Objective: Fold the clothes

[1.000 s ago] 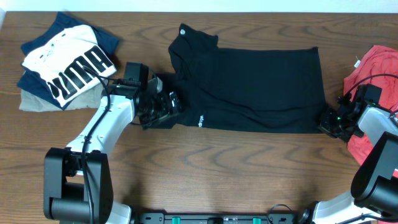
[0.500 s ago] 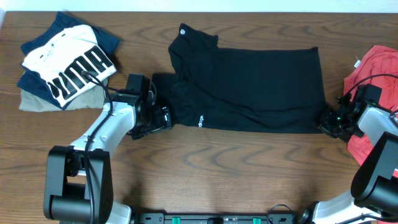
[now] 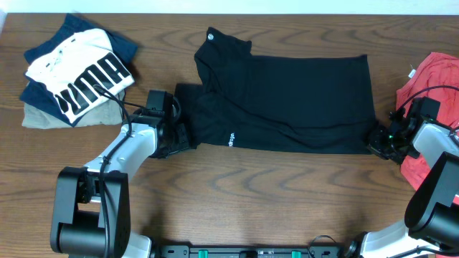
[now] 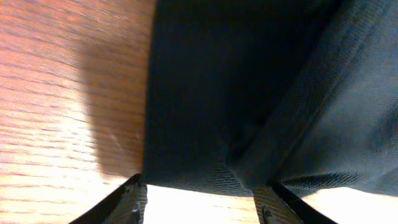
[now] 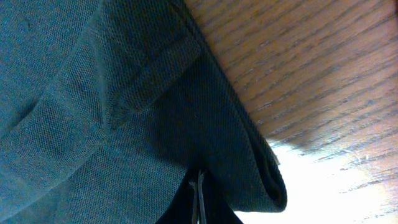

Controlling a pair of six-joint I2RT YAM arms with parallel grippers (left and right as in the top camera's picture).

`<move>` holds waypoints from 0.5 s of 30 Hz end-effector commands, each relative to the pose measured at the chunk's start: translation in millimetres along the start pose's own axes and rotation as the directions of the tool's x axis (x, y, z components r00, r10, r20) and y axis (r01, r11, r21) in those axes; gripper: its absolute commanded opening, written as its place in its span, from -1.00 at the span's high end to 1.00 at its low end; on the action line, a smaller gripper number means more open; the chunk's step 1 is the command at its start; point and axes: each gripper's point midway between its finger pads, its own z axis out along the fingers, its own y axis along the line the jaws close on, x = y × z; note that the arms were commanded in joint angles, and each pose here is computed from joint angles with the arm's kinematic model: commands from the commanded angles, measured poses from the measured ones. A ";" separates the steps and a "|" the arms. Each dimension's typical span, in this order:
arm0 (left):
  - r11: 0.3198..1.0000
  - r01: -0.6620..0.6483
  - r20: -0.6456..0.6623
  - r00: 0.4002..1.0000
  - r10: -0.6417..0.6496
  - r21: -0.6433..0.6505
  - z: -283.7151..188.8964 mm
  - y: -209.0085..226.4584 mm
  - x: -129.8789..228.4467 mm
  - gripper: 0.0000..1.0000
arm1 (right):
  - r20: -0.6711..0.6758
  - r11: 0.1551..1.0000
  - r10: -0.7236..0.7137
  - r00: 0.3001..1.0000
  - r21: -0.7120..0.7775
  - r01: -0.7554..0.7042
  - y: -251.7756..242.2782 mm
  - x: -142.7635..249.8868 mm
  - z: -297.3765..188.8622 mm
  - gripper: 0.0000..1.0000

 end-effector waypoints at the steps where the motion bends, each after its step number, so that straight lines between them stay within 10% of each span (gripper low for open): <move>1: 0.998 -0.012 0.007 1.000 0.013 -0.061 3.0 11.6 0.4 0.00 | -0.068 0.997 0.034 0.997 0.076 -0.029 -20.9 22.1 11.5 0.97; 15: 0.999 0.015 0.082 0.997 -0.011 -0.047 -21.0 14.8 -12.0 -0.29 | -0.067 0.996 0.034 0.997 0.087 -0.028 -22.9 22.2 11.3 0.98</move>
